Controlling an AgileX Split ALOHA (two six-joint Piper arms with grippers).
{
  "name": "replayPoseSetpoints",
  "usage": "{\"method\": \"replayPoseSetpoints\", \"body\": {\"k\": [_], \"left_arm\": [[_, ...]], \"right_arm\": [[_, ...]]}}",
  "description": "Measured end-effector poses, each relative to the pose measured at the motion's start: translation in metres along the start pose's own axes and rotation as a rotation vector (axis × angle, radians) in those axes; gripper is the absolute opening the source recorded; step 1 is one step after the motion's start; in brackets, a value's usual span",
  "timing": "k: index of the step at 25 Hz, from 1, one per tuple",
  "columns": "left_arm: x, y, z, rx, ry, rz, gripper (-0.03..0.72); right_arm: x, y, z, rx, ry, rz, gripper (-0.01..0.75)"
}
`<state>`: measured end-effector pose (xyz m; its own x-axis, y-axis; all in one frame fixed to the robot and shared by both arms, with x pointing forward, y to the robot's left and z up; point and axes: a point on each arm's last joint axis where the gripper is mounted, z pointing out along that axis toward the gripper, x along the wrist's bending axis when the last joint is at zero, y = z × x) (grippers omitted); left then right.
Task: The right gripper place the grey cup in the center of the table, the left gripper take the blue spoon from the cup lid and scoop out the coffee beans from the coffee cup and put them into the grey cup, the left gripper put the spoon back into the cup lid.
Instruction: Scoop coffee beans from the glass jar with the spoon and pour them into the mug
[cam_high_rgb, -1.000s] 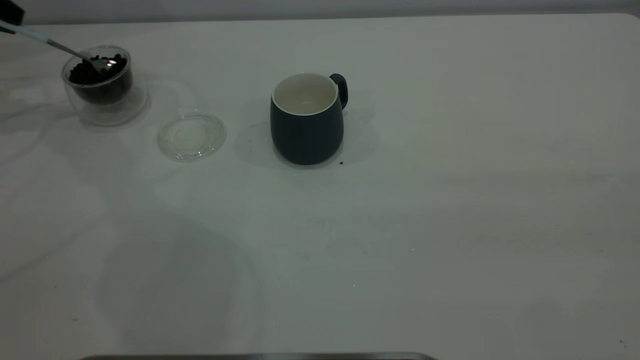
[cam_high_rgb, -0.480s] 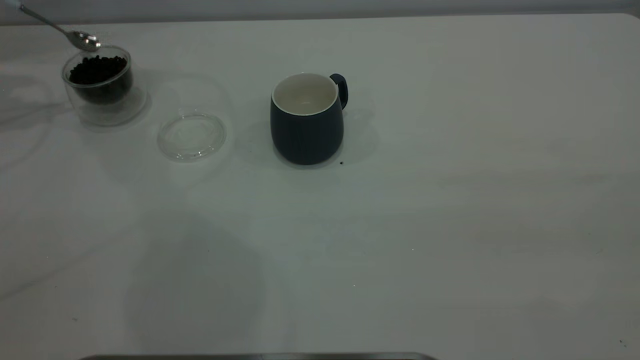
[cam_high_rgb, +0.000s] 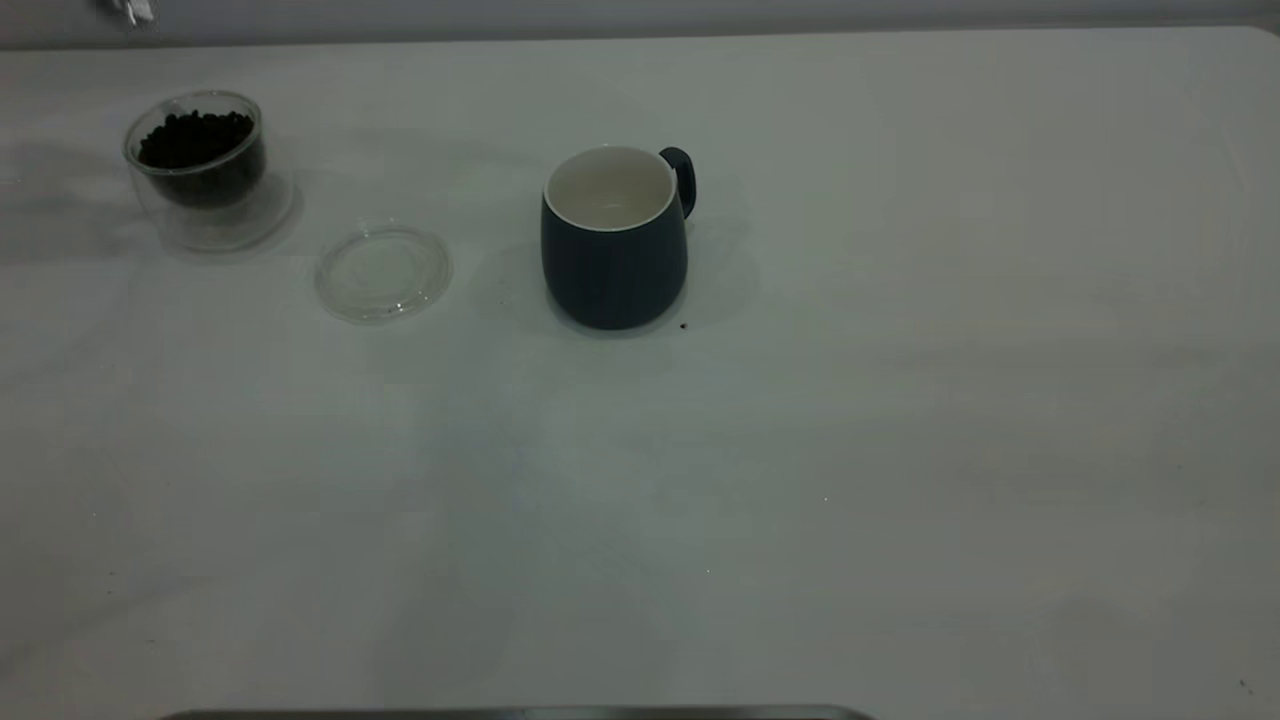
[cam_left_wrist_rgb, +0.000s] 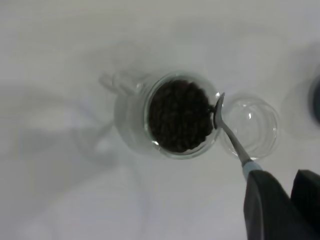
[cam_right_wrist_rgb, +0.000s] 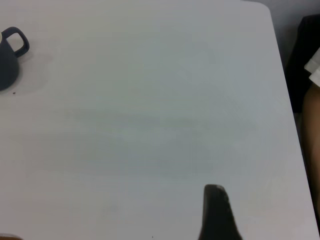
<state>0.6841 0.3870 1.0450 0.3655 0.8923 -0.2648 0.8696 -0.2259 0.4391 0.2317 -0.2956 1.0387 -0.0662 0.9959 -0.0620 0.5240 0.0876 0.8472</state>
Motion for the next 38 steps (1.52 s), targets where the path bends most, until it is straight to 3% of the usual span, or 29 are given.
{"method": "replayPoseSetpoints", "body": {"k": [5,12,16,19,22,25,31,38], "left_arm": [[-0.077,0.009,-0.042,-0.063,0.078,0.139,0.129],[-0.086,-0.060,-0.018,-0.171,0.270,0.195,0.129],[-0.063,-0.092,-0.002,-0.199,0.291,0.051,0.129],[-0.037,-0.096,0.004,-0.225,0.201,-0.054,0.129],[-0.015,-0.097,0.011,-0.279,-0.012,-0.114,0.129],[0.010,-0.102,0.018,-0.373,-0.160,-0.191,0.129],[0.043,-0.126,0.044,-0.361,-0.280,-0.301,0.129],[0.071,-0.142,0.048,-0.361,-0.347,-0.369,0.129]], "right_arm": [[0.000,0.000,0.000,0.000,0.000,0.000,0.462],[0.000,0.000,0.000,0.000,0.000,0.000,0.462],[0.000,0.000,0.000,0.000,0.000,0.000,0.462],[0.000,0.000,0.000,0.000,0.000,0.000,0.462],[0.000,0.000,0.000,0.000,0.000,0.000,0.462],[0.000,0.000,0.000,0.000,0.000,0.000,0.462],[0.000,0.000,0.000,0.000,0.000,0.000,0.462],[0.000,0.000,0.000,0.000,0.000,0.000,0.462]]}}
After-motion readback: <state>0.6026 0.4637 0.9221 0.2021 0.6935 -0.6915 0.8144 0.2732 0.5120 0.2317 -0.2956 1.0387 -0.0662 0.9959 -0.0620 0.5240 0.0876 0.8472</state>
